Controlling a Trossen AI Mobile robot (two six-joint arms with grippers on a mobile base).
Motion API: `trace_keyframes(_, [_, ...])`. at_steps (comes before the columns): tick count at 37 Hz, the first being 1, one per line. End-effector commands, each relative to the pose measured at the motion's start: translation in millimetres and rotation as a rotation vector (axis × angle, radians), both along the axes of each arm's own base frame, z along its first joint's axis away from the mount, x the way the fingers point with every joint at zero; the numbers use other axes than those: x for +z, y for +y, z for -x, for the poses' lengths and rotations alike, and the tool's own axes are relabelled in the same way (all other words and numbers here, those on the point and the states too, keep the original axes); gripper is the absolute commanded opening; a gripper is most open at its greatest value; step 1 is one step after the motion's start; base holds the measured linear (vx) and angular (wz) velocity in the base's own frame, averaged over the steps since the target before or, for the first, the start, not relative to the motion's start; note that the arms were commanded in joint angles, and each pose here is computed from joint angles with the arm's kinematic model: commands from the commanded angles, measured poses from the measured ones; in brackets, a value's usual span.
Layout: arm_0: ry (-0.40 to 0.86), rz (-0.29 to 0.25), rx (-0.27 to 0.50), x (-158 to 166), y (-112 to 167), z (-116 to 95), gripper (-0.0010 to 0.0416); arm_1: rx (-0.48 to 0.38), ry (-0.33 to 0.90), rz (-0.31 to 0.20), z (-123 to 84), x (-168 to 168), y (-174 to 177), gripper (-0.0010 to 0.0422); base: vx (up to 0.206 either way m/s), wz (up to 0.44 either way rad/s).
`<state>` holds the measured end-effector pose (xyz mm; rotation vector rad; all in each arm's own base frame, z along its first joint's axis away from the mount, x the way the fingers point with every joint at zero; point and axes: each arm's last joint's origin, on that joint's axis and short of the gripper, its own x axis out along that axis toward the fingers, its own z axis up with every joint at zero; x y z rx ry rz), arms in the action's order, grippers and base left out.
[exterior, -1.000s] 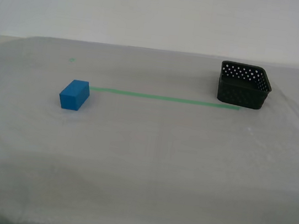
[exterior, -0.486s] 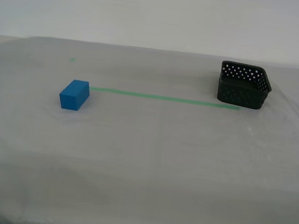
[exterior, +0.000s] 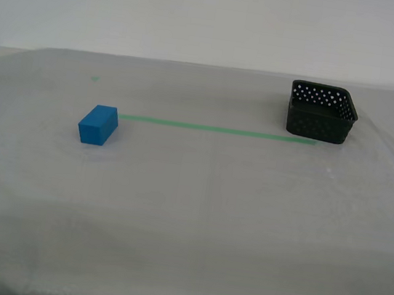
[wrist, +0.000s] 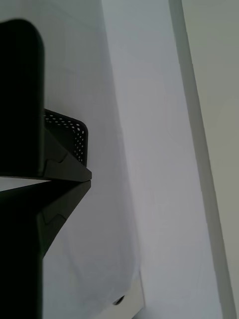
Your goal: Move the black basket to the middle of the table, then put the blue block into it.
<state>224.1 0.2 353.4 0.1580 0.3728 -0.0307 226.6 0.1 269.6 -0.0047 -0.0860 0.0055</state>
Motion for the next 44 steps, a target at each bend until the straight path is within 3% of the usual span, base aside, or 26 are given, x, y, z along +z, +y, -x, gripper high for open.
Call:
trace_keyframes(1, [0.018, -0.047, -0.017, -1.6, 0.0, 0.6, 0.0, 0.001, -0.005, -0.002, 0.1, 0.6, 0.1, 0.0, 0.0, 0.0])
trace_keyframes(13, [0.104, -0.137, -0.06, -15.3, 0.1, -10.4, 0.0, 0.001, -0.005, -0.002, 0.1, 0.6, 0.0, 0.0, 0.0, 0.0])
trace_keyframes(27, [0.275, -0.137, -0.071, -41.1, 0.4, -41.4, 0.0, 0.001, -0.005, -0.002, 0.1, 0.6, 0.0, 0.0, 0.0, 0.0])
trace_keyframes(44, [0.507, -0.131, -0.071, -46.4, 1.1, -89.7, 0.0, 0.001, -0.005, -0.002, 0.1, 0.6, 0.0, 0.0, 0.0, 0.0])
